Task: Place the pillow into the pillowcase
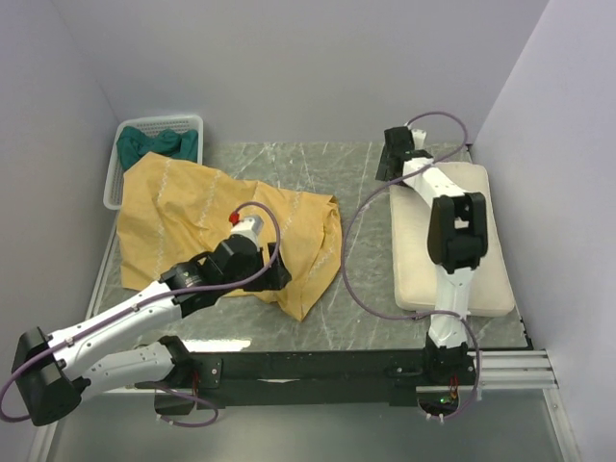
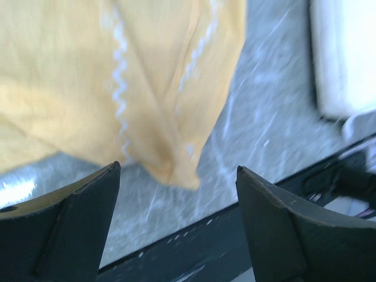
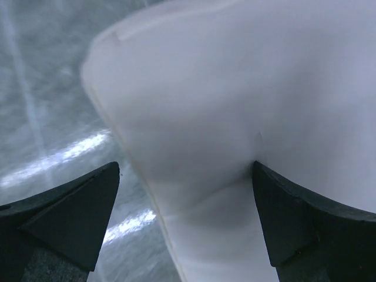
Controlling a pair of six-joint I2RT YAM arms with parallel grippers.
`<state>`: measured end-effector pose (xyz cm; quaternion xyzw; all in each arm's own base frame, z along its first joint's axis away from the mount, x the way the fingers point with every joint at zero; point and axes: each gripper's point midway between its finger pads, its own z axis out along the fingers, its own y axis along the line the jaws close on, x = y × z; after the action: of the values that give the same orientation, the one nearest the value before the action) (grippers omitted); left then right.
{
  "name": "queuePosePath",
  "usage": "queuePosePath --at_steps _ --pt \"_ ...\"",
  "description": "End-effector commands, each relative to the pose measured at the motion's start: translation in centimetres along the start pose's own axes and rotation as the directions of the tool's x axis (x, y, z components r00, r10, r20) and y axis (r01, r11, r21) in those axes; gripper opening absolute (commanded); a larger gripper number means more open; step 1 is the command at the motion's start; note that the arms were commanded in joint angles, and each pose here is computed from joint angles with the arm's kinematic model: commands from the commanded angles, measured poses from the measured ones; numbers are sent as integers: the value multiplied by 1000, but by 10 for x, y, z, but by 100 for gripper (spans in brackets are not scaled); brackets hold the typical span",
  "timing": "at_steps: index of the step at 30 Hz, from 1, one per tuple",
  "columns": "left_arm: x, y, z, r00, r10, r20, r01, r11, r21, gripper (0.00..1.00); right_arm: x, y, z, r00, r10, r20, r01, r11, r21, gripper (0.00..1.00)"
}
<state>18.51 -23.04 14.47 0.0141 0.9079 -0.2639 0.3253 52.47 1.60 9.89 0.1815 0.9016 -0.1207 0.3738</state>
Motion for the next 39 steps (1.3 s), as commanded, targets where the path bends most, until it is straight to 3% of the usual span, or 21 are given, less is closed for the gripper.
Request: queuePosePath --at_steps 1,2,4,5,6,8,10,15,22,28,29,31,32,34,35,37,39 --pt "-64 -25 -17 983 -48 176 42 998 37 85 17 -6 21 993 -71 -91 77 995 59 100" --pt "-69 -26 -16 982 -48 183 42 998 39 85 19 -5 25 992 -78 -99 84 995 59 99" --pt "-83 -29 -18 974 -69 215 60 997 47 85 26 -3 30 990 -94 -109 100 994 51 88" --pt "-87 -29 -18 972 -80 223 72 996 47 85 26 -6 31 989 -100 -112 106 993 54 59" --pt "-91 -28 -18 969 -88 230 79 996 48 85 25 -2 31 989 -98 -111 102 994 31 36" --pt "-100 -26 -14 962 -128 241 115 991 65 83 12 3 22 991 -101 -83 100 995 -8 9" --pt "-109 -23 -10 954 -164 252 149 986 79 79 -6 15 4 994 -103 -47 98 992 -85 0" --pt "-109 -28 16 965 -167 204 149 983 103 69 -48 37 -69 978 -165 132 186 968 -170 0" --pt "-89 -67 58 990 -119 73 101 971 218 46 -86 43 -193 929 -191 317 285 915 -286 0" --pt "-78 -94 91 991 -128 45 115 970 216 46 -63 52 -255 888 -214 406 373 852 -367 0" --pt "-78 -91 93 989 -142 48 130 971 201 48 -34 54 -247 902 -229 367 373 842 -389 0" --pt "-88 -77 92 977 -185 104 171 976 133 59 -28 54 -276 897 -128 424 345 801 -489 0" --pt "-93 -73 90 972 -200 125 185 975 125 62 9 51 -262 921 -126 368 314 798 -514 0" --pt "-104 -62 88 957 -243 160 226 967 118 68 12 44 -292 913 21 407 261 739 -622 0" --pt "-106 -62 88 955 -255 155 235 963 132 69 44 40 -277 938 38 345 207 735 -645 0" --pt "-110 -58 94 954 -264 145 247 961 127 68 69 38 -292 936 103 336 194 647 -737 0" --pt "-114 -58 95 956 -251 150 236 965 115 68 81 32 -299 937 163 307 147 614 -775 0"
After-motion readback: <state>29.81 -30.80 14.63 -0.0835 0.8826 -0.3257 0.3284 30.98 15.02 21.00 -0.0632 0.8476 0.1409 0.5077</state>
